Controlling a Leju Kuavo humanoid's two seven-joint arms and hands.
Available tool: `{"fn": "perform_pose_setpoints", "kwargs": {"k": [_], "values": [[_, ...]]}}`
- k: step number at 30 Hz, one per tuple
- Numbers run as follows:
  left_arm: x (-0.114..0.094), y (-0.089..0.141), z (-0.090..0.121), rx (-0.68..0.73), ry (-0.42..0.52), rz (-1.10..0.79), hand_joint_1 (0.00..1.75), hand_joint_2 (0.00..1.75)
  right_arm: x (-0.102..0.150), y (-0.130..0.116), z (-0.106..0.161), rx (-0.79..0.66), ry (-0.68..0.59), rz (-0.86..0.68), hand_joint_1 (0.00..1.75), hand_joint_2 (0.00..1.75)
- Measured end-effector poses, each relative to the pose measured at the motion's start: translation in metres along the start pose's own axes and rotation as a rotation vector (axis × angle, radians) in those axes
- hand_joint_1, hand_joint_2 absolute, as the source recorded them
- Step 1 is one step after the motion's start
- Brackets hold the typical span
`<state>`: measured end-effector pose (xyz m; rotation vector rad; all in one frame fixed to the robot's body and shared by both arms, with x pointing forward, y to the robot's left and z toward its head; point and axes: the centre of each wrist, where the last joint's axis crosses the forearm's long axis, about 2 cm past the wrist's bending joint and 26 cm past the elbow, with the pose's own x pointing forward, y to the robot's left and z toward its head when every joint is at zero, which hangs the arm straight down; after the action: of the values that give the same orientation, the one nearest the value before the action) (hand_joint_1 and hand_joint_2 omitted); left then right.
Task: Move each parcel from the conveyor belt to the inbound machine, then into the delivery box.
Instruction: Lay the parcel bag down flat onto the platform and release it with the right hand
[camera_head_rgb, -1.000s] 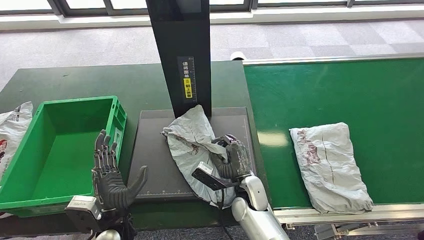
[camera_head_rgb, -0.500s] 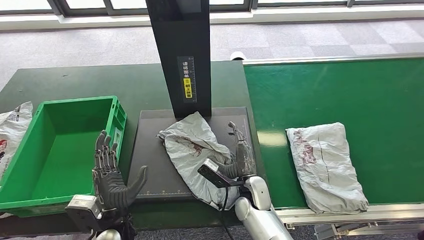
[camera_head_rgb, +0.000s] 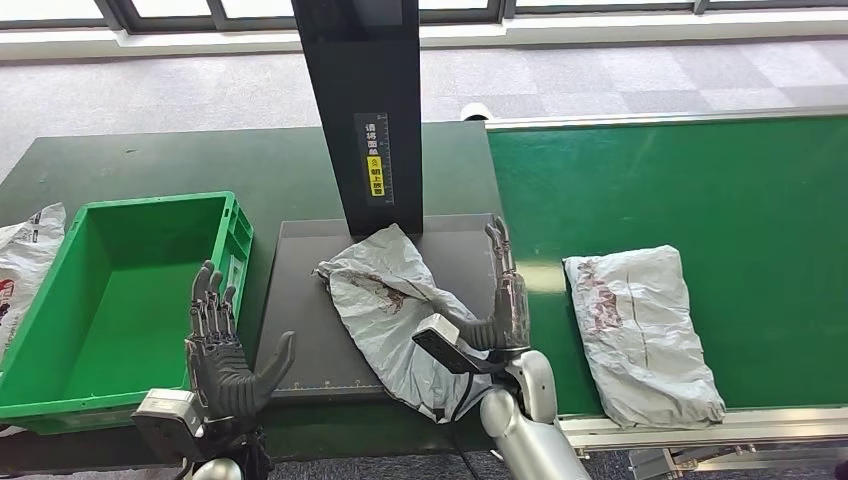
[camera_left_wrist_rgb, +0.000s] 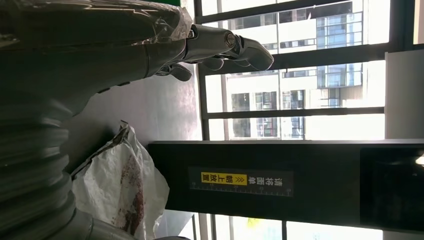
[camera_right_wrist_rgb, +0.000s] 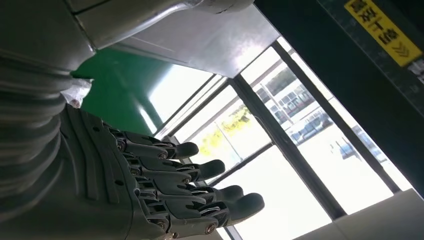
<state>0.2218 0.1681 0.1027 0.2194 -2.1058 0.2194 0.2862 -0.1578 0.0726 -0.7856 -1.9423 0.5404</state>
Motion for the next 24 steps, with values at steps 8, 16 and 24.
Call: {"fn": "perform_pose_setpoints", "kwargs": {"k": [8,16,24], "values": [[-0.01,-0.01,-0.009,-0.118,-0.03,-0.066,0.0,1.75,0.02,-0.06,-0.013,-0.408,-0.131,-0.13,0.0,1.75],[-0.033,-0.049,-0.023,-0.332,-0.02,-0.129,0.0,1.75,0.041,-0.105,-0.028,-0.605,-0.223,-0.146,0.0,1.75],[-0.049,-0.078,-0.029,-0.459,0.042,-0.174,0.0,1.75,0.047,-0.113,-0.031,-0.635,-0.253,-0.149,0.0,1.75]]}}
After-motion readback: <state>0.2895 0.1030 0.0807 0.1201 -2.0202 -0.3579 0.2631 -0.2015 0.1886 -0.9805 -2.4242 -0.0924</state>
